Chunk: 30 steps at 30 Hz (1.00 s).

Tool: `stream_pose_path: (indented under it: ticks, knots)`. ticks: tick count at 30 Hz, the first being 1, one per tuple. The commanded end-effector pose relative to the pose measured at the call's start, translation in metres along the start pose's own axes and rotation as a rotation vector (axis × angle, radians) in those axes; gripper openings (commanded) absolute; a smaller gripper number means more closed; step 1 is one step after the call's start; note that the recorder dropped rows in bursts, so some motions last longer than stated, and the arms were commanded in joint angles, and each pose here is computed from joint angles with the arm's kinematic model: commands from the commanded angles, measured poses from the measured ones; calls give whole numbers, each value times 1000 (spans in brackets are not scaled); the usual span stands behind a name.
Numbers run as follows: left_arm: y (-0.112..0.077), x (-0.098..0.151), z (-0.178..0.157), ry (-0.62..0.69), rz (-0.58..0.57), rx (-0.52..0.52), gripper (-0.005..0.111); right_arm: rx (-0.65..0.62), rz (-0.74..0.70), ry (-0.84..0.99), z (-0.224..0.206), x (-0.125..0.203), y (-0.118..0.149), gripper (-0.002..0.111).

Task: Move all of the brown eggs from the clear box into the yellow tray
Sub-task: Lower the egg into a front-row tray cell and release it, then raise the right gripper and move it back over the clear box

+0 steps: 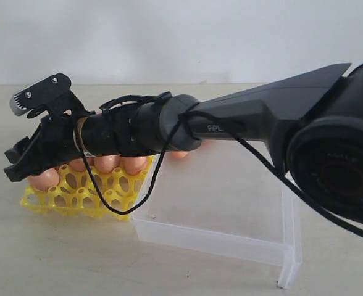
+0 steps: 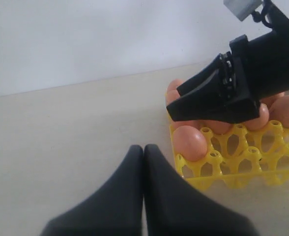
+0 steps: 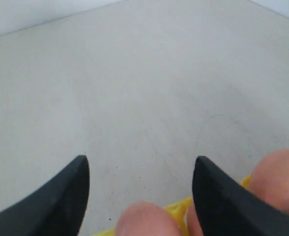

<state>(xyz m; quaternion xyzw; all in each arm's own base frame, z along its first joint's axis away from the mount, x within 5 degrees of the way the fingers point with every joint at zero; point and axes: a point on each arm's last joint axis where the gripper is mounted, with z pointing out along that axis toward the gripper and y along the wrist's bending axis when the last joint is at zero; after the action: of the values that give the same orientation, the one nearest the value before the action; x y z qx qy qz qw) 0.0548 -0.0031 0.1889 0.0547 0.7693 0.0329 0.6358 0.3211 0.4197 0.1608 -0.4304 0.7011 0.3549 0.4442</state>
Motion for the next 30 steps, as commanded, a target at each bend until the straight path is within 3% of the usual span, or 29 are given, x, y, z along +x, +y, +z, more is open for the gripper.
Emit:
stream_pose_path:
  ticks: [1, 2, 6, 12, 16, 18, 20, 22, 25, 30]
  knots:
    - [0, 1, 0, -1, -12, 4, -4, 24, -28, -69, -20, -38, 4, 52]
    - [0, 1, 0, -1, -12, 4, -4, 54, -29, -71, -25, -44, 2, 45]
    - [0, 1, 0, -1, -12, 4, -4, 257, -5, -80, -55, -81, -7, 0]
    - [0, 1, 0, -1, -12, 4, -4, 682, -28, -63, -132, -136, -20, 0]
    - [0, 1, 0, -1, -12, 4, -4, 874, 14, 242, -170, -128, -24, 0]
    - [0, 1, 0, -1, -12, 4, -4, 857, 74, 491, -178, -108, -21, 0]
    - [0, 1, 0, -1, -12, 4, -4, 710, 130, 741, -181, -87, -15, 0]
    - [0, 1, 0, -1, -12, 4, -4, 542, 168, 848, -179, -74, -16, 0]
    - [0, 1, 0, -1, -12, 4, -4, 508, 278, 781, -178, -67, -45, 0]
    - [0, 1, 0, -1, -12, 4, -4, 514, 637, 757, -193, -35, -107, 0]
